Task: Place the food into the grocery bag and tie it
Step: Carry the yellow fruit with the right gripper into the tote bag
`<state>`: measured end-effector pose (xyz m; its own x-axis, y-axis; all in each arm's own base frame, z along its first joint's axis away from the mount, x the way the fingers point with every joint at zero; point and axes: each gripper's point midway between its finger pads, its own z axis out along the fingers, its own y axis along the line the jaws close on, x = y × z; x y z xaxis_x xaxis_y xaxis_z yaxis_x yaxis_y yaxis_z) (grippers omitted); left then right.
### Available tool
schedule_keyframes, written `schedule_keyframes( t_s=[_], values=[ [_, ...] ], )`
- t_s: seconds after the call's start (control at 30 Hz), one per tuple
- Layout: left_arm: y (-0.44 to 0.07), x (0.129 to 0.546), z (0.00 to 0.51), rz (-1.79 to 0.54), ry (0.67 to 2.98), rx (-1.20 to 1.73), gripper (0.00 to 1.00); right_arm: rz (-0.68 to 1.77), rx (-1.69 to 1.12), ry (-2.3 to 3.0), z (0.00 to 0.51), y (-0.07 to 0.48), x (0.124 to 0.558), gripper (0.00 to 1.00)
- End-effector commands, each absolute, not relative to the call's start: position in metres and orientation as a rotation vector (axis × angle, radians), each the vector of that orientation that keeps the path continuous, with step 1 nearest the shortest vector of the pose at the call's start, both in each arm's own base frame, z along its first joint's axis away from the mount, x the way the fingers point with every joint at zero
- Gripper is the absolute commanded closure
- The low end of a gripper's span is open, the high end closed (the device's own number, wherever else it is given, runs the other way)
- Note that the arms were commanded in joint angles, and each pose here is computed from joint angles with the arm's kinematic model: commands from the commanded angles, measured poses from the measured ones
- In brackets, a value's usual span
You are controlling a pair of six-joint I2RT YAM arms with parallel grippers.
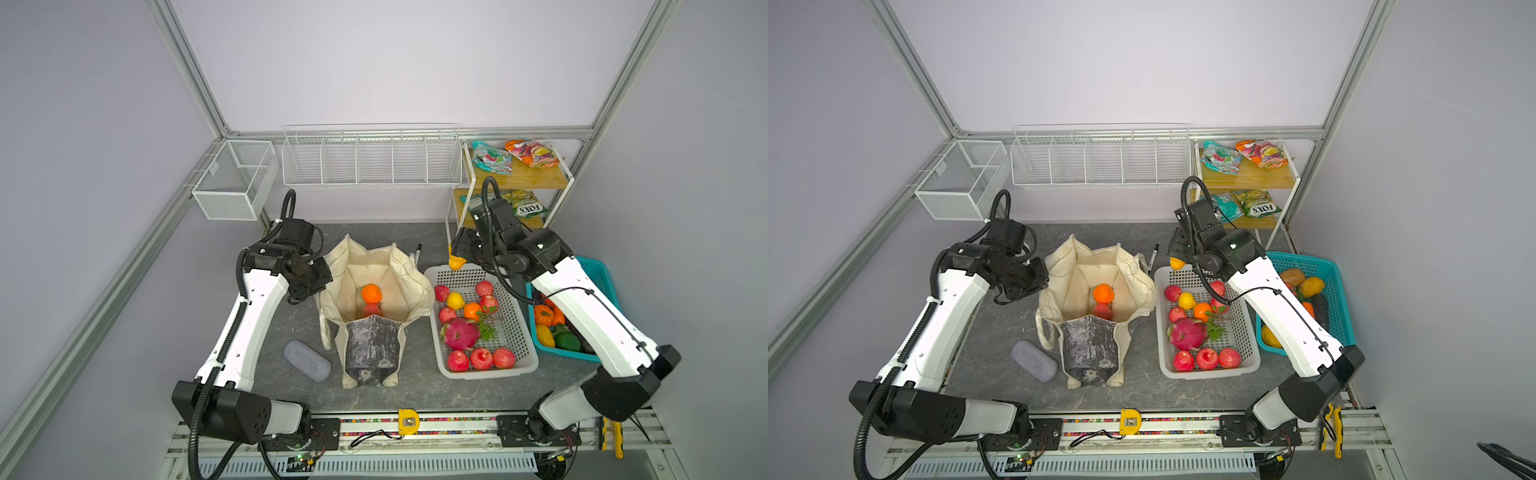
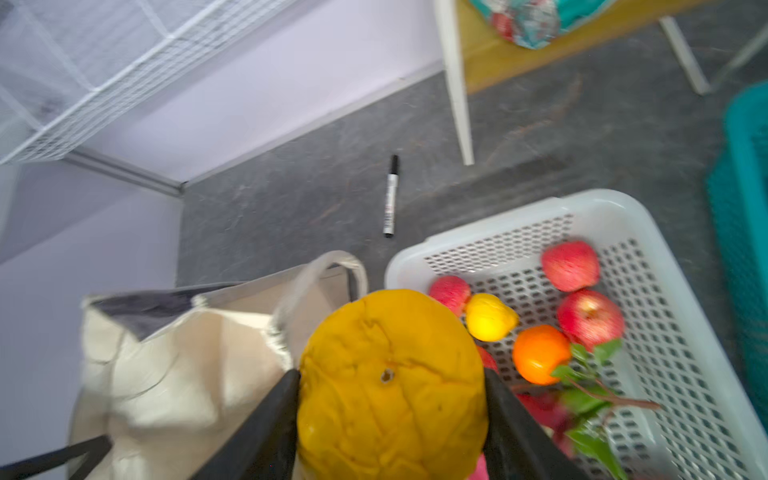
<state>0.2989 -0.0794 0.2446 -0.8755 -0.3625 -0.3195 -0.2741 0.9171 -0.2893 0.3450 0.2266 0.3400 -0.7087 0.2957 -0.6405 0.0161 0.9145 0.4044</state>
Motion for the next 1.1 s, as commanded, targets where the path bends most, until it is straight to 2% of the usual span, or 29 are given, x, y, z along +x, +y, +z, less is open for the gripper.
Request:
schedule_keyframes(
  t_s=[0.0,0.2,0.4,0.8,1.07],
  values=[
    [-0.081,0.299,0.258,-0.350,2.658,-0.452,1.00,0.600,-0.037,2.239,0.353,0.287,0.349,0.36],
    [-0.081,0.298,0.260,-0.361,2.655,-0.455,1.00,0.802,-0.343,2.185,0.349,0.386,0.336,0.36],
    [-0.081,0.297,0.265,-0.363,2.644,-0.454,1.00,0.792,-0.582,2.220,0.310,0.453,0.320,0.35],
    [-0.081,0.292,0.277,-0.371,2.635,-0.435,1.00,0.590,-0.711,2.373,0.203,0.464,0.326,0.35],
    [-0.080,0.291,0.276,-0.368,2.643,-0.424,1.00,0.493,-0.756,2.434,0.157,0.456,0.321,0.35]
  ],
)
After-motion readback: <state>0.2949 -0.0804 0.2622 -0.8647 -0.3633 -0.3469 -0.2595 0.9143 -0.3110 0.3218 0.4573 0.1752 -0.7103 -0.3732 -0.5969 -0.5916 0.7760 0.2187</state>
